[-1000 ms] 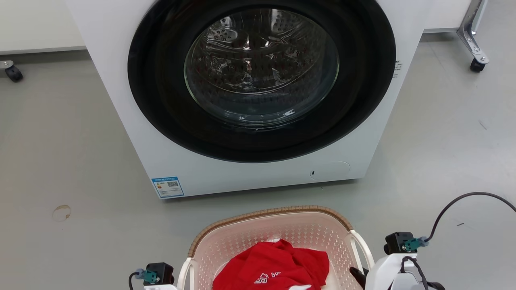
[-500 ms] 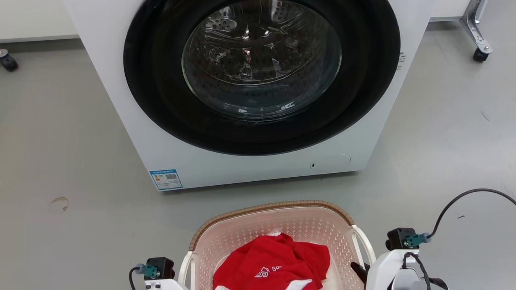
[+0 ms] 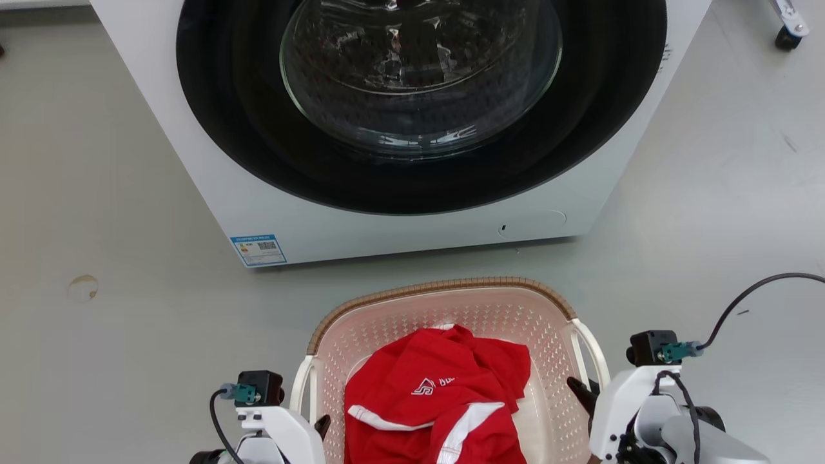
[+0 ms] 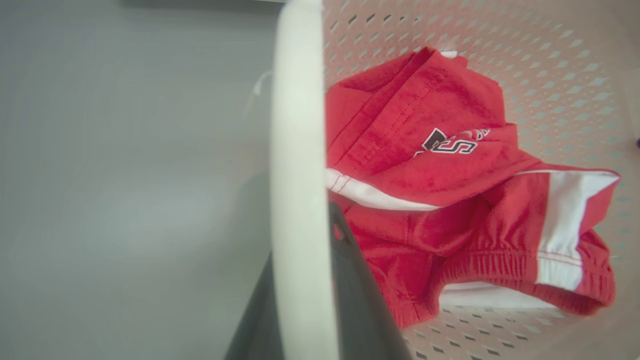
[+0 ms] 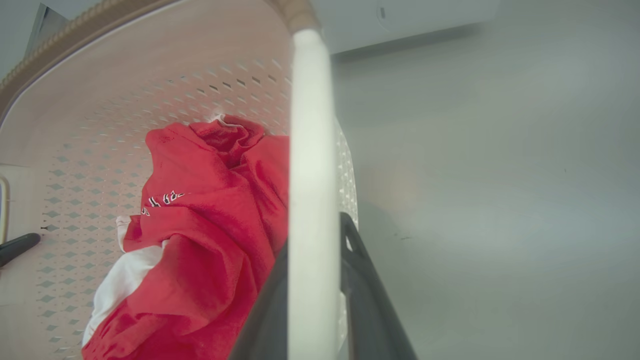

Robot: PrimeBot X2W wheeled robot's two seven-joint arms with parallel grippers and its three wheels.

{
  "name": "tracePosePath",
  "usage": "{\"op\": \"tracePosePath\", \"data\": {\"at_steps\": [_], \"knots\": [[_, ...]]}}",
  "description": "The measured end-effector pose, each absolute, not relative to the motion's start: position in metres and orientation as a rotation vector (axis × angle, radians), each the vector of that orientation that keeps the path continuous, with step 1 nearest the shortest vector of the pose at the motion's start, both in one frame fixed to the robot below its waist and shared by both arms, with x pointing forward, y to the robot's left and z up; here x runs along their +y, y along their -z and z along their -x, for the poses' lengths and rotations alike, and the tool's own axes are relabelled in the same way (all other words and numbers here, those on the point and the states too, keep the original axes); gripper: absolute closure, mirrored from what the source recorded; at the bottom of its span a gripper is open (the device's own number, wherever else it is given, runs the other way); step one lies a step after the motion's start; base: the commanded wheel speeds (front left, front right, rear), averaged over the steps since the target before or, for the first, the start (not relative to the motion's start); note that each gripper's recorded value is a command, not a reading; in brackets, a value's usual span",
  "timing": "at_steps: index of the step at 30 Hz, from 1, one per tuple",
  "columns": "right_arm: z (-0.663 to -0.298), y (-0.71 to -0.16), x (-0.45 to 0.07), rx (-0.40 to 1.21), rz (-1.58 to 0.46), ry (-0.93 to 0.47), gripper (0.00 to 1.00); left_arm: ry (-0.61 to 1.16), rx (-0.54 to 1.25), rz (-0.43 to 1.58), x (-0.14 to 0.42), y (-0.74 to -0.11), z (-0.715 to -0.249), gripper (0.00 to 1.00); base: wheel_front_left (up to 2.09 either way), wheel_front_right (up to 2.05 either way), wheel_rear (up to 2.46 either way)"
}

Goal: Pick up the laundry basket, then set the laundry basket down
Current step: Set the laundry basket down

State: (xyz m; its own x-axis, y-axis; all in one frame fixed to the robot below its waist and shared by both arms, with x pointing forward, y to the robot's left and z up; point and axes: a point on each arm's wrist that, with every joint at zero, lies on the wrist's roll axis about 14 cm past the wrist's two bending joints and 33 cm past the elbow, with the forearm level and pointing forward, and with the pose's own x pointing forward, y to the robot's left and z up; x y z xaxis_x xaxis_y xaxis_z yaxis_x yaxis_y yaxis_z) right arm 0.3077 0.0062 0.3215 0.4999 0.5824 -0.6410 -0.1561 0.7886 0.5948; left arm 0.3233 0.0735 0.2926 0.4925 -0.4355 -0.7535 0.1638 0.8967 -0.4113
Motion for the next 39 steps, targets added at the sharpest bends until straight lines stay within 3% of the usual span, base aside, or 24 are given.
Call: {"op": "tracePosePath", "data": {"at_steps": [39], "knots": [[-0.406,-0.210,-0.019,1.012,-0.564,-0.375,1.00,0.330,1.031,0.375,0.053,-0.192,-0.429,1.00,0.00,0.00,0.00]]}}
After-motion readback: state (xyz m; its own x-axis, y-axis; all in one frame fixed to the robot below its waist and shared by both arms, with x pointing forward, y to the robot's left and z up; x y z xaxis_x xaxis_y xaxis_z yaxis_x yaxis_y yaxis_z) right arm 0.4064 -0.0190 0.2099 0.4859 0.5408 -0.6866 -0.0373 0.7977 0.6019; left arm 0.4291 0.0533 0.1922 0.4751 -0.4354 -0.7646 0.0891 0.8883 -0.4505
